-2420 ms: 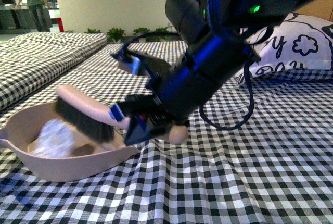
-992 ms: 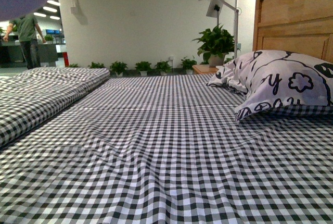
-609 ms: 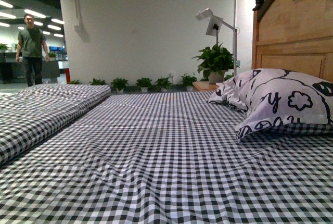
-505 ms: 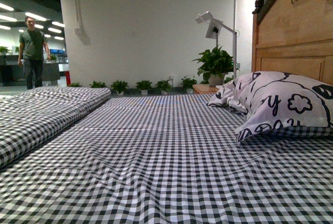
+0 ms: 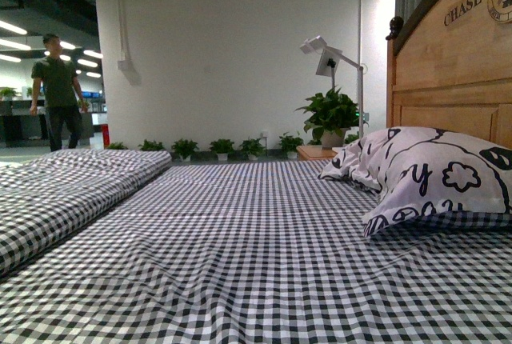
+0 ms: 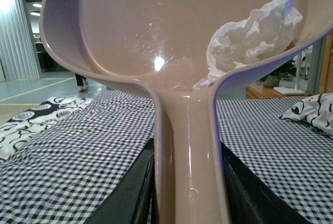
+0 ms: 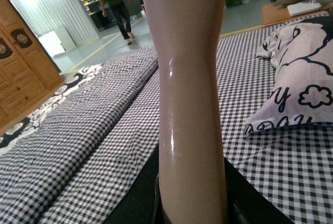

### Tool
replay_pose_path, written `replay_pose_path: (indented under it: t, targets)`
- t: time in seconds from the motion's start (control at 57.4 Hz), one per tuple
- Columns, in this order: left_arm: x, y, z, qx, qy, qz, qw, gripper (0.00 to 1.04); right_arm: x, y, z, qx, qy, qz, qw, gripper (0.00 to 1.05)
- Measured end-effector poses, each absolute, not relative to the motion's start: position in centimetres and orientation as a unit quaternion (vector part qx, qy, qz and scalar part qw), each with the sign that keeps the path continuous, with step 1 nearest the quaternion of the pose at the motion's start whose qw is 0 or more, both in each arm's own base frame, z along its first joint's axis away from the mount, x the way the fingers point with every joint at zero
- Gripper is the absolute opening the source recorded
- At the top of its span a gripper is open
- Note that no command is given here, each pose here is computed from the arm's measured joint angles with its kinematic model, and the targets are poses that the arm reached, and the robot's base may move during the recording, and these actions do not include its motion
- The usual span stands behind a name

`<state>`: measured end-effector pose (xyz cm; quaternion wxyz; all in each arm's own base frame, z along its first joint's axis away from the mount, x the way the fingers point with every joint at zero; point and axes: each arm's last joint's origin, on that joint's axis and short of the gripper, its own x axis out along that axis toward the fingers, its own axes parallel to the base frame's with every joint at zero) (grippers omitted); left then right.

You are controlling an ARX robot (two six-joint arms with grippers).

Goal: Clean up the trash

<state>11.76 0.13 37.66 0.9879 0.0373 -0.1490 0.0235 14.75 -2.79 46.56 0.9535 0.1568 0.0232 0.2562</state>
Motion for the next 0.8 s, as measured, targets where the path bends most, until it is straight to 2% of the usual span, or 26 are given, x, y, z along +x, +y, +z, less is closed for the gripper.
replay_pose_path:
  t: [0.801]
  targets:
    - [11.74,0.12,37.65,0.037,-0.149,0.024,0.988,0.29,14.19,-1.88,46.7,0.165,0.02,0.243,0.956,0.19]
